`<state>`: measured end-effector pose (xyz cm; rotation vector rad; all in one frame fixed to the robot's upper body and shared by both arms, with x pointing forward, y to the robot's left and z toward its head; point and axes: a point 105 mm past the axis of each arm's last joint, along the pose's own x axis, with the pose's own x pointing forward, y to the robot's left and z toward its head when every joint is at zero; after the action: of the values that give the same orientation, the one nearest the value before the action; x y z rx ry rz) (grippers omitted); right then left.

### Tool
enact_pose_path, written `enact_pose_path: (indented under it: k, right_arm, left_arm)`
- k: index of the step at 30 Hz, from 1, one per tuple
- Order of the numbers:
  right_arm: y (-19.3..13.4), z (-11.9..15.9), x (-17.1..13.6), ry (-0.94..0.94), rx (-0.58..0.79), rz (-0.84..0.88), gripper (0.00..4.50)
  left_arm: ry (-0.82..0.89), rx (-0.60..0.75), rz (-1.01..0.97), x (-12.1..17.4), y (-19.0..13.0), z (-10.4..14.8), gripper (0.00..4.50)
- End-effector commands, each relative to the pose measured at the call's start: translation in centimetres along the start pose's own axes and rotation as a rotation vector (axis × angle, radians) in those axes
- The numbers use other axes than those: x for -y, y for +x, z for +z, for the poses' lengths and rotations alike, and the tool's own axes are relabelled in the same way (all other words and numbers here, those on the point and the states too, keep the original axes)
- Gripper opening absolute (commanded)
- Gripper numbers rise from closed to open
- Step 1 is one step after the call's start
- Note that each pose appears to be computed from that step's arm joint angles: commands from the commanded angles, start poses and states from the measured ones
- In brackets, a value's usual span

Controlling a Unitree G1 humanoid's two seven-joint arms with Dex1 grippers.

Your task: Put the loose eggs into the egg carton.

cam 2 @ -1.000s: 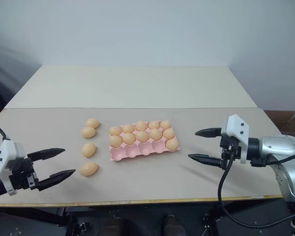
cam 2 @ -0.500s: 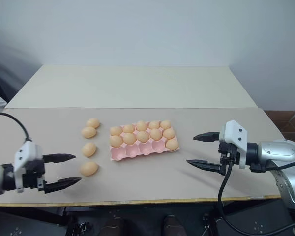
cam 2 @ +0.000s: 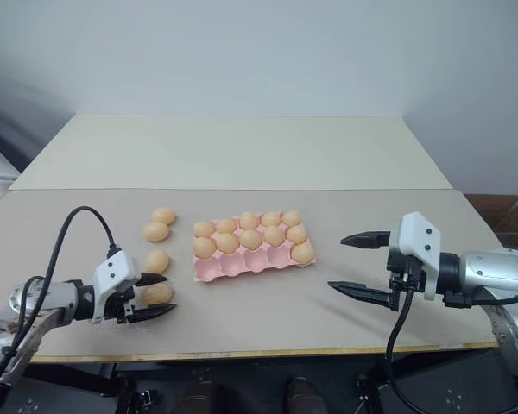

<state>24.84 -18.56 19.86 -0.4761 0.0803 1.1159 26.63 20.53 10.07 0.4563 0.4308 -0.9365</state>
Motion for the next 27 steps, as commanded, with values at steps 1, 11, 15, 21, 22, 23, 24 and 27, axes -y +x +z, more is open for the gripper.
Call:
enact_pose_path:
  k: [1,11,15,21,22,23,24,27]
  right_arm:
    - [-0.5,1.2,0.1,-0.044,0.01,-0.02,4.5]
    - [-0.3,1.2,0.1,-0.045,0.021,-0.035,4.5]
    - [-0.2,1.6,0.4,-0.055,0.037,-0.045,4.5]
    - [-0.1,2.1,0.6,-0.077,0.045,-0.056,4.5]
    - [-0.1,2.2,0.7,-0.079,0.047,-0.06,4.5]
    - [0.0,2.3,0.7,-0.082,0.049,-0.062,4.5]
    - [0.0,2.4,0.6,-0.084,0.051,-0.062,4.5]
    - [0.1,2.6,0.5,-0.085,0.06,-0.063,4.5]
  left_arm:
    - [0.047,0.032,0.009,-0.2,-0.9,1.3,1.96]
    - [0.084,0.305,-0.078,0.0,-3.5,7.3,1.81]
    - [0.105,0.443,-0.087,-0.3,-0.8,10.9,1.81]
    - [0.131,0.516,-0.207,1.1,5.9,14.5,1.81]
    - [0.142,0.516,-0.224,1.5,7.0,14.8,1.81]
    - [0.145,0.507,-0.241,1.8,8.0,15.1,1.81]
    - [0.157,0.494,-0.25,2.0,8.9,15.3,1.81]
    - [0.178,0.481,-0.247,2.2,11.0,16.2,1.81]
